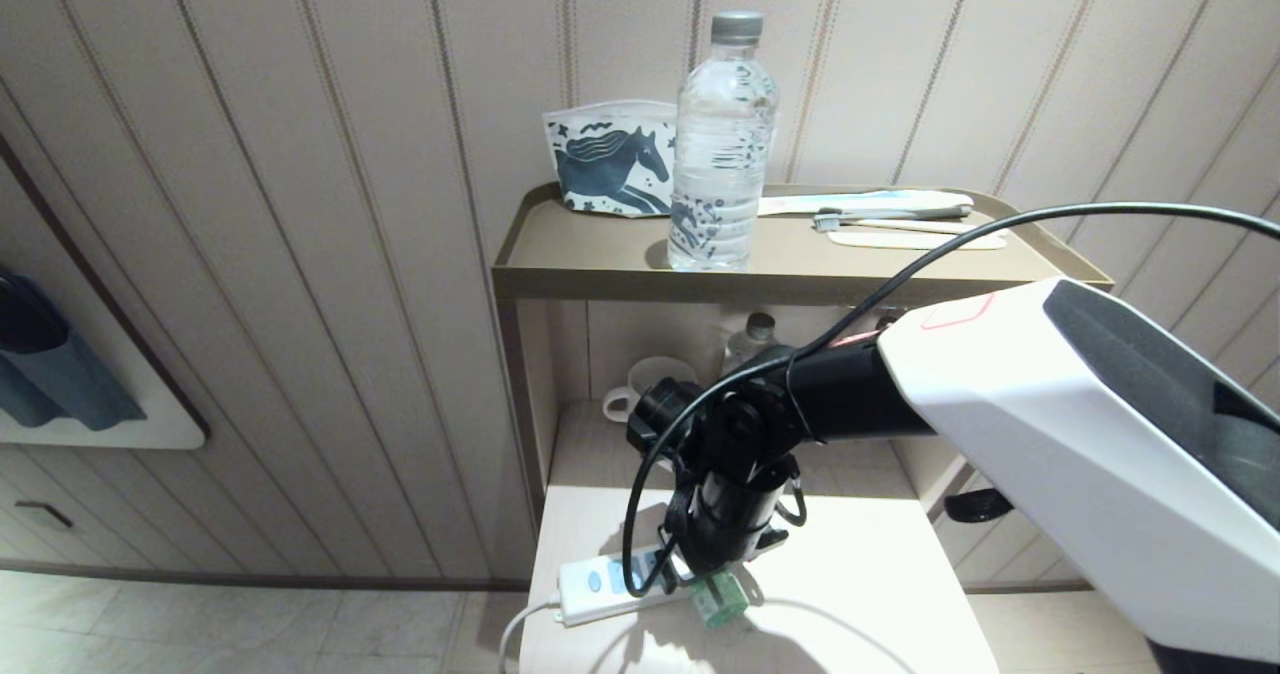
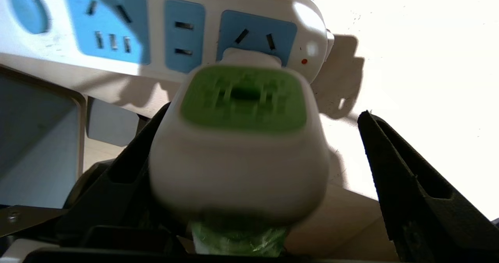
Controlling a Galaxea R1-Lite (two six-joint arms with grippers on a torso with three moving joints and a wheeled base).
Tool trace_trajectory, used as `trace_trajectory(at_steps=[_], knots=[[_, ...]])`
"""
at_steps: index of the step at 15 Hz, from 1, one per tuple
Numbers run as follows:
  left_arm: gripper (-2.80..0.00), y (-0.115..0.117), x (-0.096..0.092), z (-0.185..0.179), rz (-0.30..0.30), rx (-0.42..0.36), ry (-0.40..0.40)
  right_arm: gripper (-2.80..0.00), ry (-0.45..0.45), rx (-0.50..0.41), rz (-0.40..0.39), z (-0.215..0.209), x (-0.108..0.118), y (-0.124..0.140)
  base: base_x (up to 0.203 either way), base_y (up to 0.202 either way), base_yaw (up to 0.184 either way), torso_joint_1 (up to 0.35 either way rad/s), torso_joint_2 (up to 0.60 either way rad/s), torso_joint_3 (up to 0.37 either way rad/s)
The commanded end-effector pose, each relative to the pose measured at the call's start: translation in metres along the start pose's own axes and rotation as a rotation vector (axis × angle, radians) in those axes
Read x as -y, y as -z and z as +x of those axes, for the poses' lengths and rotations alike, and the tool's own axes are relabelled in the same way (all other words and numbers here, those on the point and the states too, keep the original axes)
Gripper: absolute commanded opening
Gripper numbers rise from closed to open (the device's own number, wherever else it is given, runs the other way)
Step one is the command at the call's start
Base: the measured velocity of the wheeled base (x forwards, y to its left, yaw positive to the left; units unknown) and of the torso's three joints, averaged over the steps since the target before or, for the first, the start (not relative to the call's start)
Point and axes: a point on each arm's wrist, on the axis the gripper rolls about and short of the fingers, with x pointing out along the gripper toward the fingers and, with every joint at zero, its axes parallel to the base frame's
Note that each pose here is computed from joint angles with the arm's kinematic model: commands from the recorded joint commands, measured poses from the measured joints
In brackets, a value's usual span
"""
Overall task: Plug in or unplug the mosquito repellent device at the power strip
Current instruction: Insert the plug into the socket, then hold the socket with your left hand and unplug it with your right hand
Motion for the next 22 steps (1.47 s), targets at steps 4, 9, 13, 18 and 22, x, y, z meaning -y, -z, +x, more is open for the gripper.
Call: trace_trajectory(at_steps=[4, 9, 13, 18, 22], knots=[[-2.80, 0.000, 0.000, 0.000, -0.001, 0.000, 0.000, 0.00, -0.021, 0.053, 0.006, -0.020, -0.001, -0.003, 0.000, 0.000, 0.000, 0.000, 0.00, 0.000], [-2.80, 0.000, 0.000, 0.000, -0.001, -0.002, -0.001, -2.80, -0.057, 0.139, 0.012, -0.071, 0.002, 0.012, 0.000, 0.000, 0.000, 0.000, 0.00, 0.000], [-2.80, 0.000, 0.000, 0.000, -0.001, -0.002, 0.000, -2.80, -0.091, 0.231, 0.000, -0.128, 0.012, 0.046, 0.000, 0.000, 0.000, 0.000, 0.00, 0.000], [-2.80, 0.000, 0.000, 0.000, 0.004, 0.003, -0.001, -2.80, 0.010, 0.387, 0.066, -0.187, 0.049, 0.116, 0.000, 0.000, 0.000, 0.000, 0.00, 0.000], [-2.80, 0.000, 0.000, 0.000, 0.004, 0.003, -0.001, -2.80, 0.099, 0.646, 0.201, -0.239, 0.091, 0.196, 0.000, 0.000, 0.000, 0.000, 0.00, 0.000]])
